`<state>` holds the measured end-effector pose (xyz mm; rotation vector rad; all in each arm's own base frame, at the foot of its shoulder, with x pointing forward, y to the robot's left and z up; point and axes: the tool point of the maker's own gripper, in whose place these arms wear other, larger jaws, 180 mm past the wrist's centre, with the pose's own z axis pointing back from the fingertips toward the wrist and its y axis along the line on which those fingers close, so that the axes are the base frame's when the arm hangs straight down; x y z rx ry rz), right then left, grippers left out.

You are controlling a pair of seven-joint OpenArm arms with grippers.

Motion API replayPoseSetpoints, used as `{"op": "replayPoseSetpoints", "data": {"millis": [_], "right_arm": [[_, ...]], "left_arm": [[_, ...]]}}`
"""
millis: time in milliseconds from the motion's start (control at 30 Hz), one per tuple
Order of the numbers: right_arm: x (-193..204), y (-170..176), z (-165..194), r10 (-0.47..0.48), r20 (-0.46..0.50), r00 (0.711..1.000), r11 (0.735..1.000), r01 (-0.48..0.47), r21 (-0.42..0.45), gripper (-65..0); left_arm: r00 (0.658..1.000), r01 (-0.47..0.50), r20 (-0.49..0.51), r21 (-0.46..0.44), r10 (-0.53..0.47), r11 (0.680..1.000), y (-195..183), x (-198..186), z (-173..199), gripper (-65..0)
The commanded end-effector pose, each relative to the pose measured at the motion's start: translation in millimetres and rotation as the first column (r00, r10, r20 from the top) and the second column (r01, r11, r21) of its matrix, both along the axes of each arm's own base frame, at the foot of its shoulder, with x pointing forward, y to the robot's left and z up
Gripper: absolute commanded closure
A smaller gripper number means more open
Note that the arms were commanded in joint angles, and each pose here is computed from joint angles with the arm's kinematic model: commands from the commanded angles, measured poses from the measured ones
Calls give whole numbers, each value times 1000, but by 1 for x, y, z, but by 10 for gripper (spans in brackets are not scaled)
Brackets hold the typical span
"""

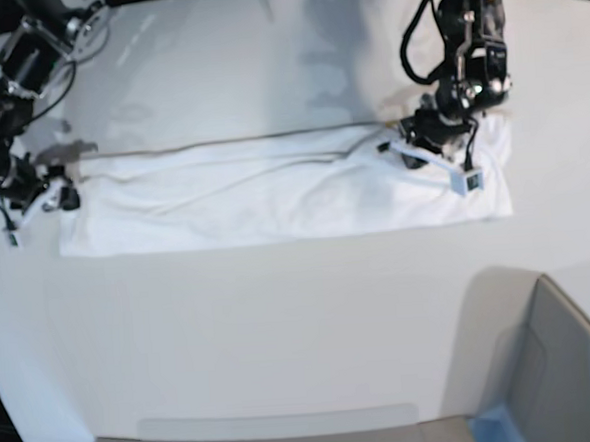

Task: Layout the t-shirt on the table in an organized manner, then fold the t-shirt properly
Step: 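Move the right gripper to the strip end and grasp it, then fold the grasped strip end inward with the right gripper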

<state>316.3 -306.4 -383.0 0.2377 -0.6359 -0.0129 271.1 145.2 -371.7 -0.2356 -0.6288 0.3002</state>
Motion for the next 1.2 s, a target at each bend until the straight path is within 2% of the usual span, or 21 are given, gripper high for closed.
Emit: {"op": "replayPoseSetpoints", "data": {"millis": [0, 200, 300, 400, 433, 633, 767, 867, 967, 1033, 1167], "right_arm": [[10, -4, 11, 16, 47, 999, 1000, -15, -15, -269], [8, 2, -6, 23, 16, 1000, 999, -23, 24, -253], [8, 1, -5, 22, 15, 1000, 1000, -22, 20, -158], [5, -14, -2, 16, 3, 1000, 1000, -16, -24, -22], [5, -16, 0, 14, 4, 1000, 999, -14, -34, 0], [11, -45, 23, 2, 30, 1000, 994, 1, -109, 0], [20, -48, 51, 28, 90, 996, 982, -11, -188, 0], [29, -23, 64, 128, 111, 986, 959, -95, -266, 0], [33, 14, 75, 239, 126, 963, 919, -183, -349, 0], [31, 44, 79, 319, 123, 940, 882, -246, -403, 0], [28, 102, 83, 461, 99, 882, 790, -358, -497, 0]], "left_arm": [[999, 1, 41, 8, -1, 1000, 2, 7, 10, -40], [999, -8, 45, 9, 8, 1000, 5, 8, 11, -40], [999, -8, 45, 11, 7, 1000, 6, 8, 11, -40], [999, -8, 46, 11, 7, 1000, 6, 9, 12, -40], [999, -8, 46, 11, 7, 1000, 6, 9, 12, -40], [999, -9, 47, 11, 9, 1000, 6, 9, 12, -40], [999, -9, 47, 10, 9, 1000, 6, 9, 12, -40], [999, -9, 47, 10, 9, 1000, 6, 9, 12, -40], [999, -11, 47, 10, 10, 1000, 6, 9, 12, -40], [999, -11, 47, 10, 10, 1000, 6, 9, 12, -40], [999, -9, 44, 10, 9, 1000, 6, 8, 11, -40]]}}
